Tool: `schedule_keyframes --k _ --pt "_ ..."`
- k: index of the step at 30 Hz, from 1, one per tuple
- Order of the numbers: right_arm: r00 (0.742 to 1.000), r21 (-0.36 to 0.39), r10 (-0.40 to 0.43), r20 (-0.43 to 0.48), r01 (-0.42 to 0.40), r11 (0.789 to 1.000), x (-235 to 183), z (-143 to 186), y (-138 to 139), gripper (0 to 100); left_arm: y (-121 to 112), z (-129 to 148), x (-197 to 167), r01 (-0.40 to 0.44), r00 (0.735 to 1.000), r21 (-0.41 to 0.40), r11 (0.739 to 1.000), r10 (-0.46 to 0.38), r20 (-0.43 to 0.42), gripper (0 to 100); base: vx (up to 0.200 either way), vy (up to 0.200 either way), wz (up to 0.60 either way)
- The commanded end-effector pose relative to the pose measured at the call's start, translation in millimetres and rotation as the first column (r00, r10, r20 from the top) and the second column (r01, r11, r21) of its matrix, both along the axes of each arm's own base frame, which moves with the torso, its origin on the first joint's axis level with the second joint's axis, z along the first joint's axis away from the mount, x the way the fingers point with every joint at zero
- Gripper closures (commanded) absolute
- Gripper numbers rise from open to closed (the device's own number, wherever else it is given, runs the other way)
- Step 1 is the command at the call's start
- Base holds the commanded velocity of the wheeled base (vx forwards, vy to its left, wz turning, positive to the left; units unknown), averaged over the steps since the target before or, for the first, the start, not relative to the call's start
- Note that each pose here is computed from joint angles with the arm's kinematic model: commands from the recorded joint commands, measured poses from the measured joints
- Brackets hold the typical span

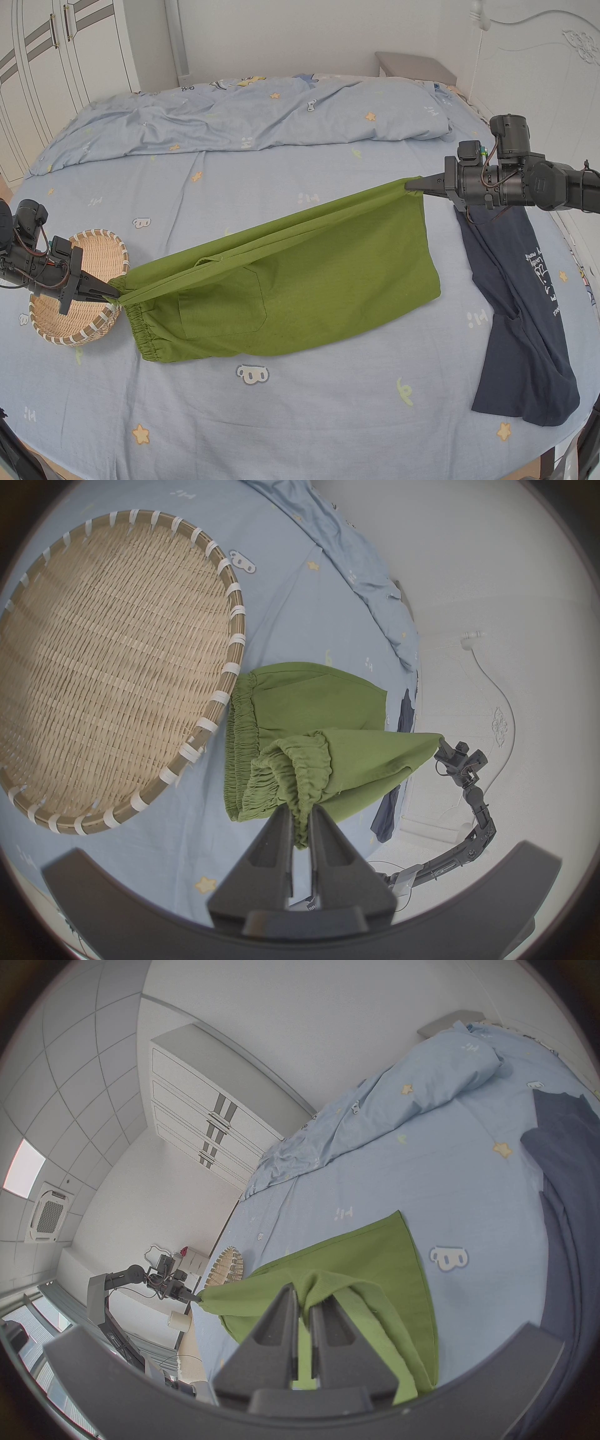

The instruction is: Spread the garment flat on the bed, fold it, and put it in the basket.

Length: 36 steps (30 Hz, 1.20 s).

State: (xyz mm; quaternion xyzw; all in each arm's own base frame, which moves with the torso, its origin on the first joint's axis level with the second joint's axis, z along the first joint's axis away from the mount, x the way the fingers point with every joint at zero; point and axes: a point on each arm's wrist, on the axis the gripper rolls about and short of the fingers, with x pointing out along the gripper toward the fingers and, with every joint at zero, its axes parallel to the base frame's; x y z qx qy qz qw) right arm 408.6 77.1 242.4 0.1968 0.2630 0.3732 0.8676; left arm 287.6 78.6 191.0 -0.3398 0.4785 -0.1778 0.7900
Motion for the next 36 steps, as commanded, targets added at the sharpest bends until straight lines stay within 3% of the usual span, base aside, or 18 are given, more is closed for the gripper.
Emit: schedule_keyframes --k 1,18,19,21,22,36 --pt "1.0 0.008 -0.002 0.03 0.002 1.0 2.4 -9.6 1.9 100 6.0 2.9 -2.7 -0.023 0.999 0.008 1.0 0.023 0.024 100 0.0 0.0 0.0" --pt "0.997 0.012 -0.017 0.08 0.016 1.0 16.2 -20.0 5.1 100 9.9 -5.9 2.8 -0.029 0.998 0.019 0.999 0.028 0.059 100 0.0 0.0 0.0" --pt "0.997 0.012 -0.017 0.08 0.016 1.0 16.9 -20.5 5.2 0 9.9 -6.4 2.9 -0.029 0.998 0.02 0.999 0.028 0.061 100 0.0 0.0 0.0" --pt "0.997 0.013 -0.016 0.077 0.015 1.0 17.5 -21.4 6.0 0 9.7 -6.4 3.6 -0.028 0.998 0.02 0.999 0.027 0.062 100 0.0 0.0 0.0" --pt "0.997 0.012 -0.016 0.073 0.015 1.0 18.5 -23.4 6.2 0 9.7 -6.4 3.6 -0.028 0.998 0.02 0.999 0.027 0.062 0 0.0 0.0 0.0" --pt "1.0 -0.001 -0.005 0.024 0.005 1.0 1.9 -31.8 9.3 0 1.4 -2.7 5.6 -0.001 0.995 0.026 1.0 -0.002 0.096 0 0.0 0.0 0.0"
